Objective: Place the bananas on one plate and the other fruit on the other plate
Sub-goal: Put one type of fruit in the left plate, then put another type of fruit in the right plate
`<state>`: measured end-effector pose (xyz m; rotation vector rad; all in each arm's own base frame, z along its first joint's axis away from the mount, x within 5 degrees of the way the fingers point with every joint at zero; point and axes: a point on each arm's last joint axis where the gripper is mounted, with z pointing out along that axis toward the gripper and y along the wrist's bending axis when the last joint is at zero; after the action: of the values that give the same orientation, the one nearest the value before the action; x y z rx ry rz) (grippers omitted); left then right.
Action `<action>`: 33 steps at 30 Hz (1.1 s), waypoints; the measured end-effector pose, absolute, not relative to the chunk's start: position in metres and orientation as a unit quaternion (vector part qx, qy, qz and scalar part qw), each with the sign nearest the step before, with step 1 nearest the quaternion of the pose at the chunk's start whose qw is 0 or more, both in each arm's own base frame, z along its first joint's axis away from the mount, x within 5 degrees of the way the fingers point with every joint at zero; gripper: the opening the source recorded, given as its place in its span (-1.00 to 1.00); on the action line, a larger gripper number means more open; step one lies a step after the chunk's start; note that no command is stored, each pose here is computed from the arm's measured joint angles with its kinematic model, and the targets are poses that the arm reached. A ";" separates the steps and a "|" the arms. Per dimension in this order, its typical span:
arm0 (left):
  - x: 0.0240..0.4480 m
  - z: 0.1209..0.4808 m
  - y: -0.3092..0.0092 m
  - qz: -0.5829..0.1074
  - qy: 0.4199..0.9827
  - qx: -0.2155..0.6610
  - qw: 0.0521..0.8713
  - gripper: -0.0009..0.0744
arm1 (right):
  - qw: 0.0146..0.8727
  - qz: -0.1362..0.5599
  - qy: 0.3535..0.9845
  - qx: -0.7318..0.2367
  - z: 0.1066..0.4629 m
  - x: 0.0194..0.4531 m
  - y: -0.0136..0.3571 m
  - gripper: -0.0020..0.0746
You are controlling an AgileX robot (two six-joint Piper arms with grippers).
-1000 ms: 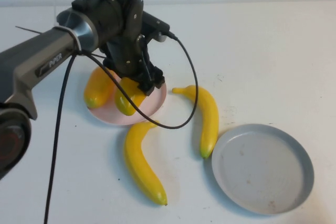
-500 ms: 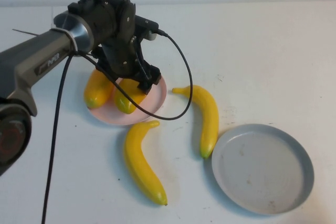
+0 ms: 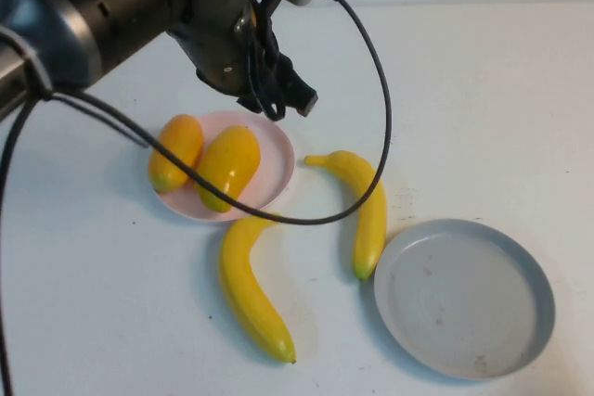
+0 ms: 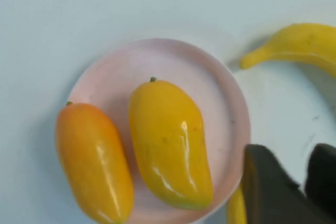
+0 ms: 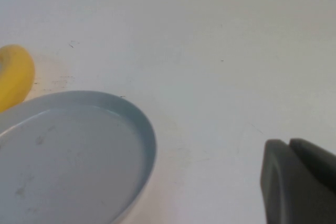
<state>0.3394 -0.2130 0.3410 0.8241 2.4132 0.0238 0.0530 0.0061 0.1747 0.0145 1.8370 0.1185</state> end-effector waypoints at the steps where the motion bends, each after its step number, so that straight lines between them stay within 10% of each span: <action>1: 0.330 0.346 -0.211 0.004 0.902 0.313 0.299 -0.62 | 0.605 0.051 0.794 0.006 0.175 0.053 0.006 -0.99; 7: 0.293 0.344 -0.186 -0.005 0.892 0.309 0.329 -0.94 | 0.605 0.051 0.794 0.006 0.175 0.053 0.006 -0.99; 22: 0.177 0.326 -0.116 -0.108 0.863 0.248 0.426 -0.97 | 0.605 0.051 0.794 0.006 0.175 0.053 0.006 -0.99; 33: 0.169 0.318 -0.110 -0.104 0.851 0.258 0.446 -0.97 | 0.605 0.051 0.794 0.006 0.175 0.053 0.006 -0.99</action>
<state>0.1688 -0.1096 0.3177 0.6380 2.1075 -0.2572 0.0530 0.0061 0.1747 0.0145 1.8370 0.1185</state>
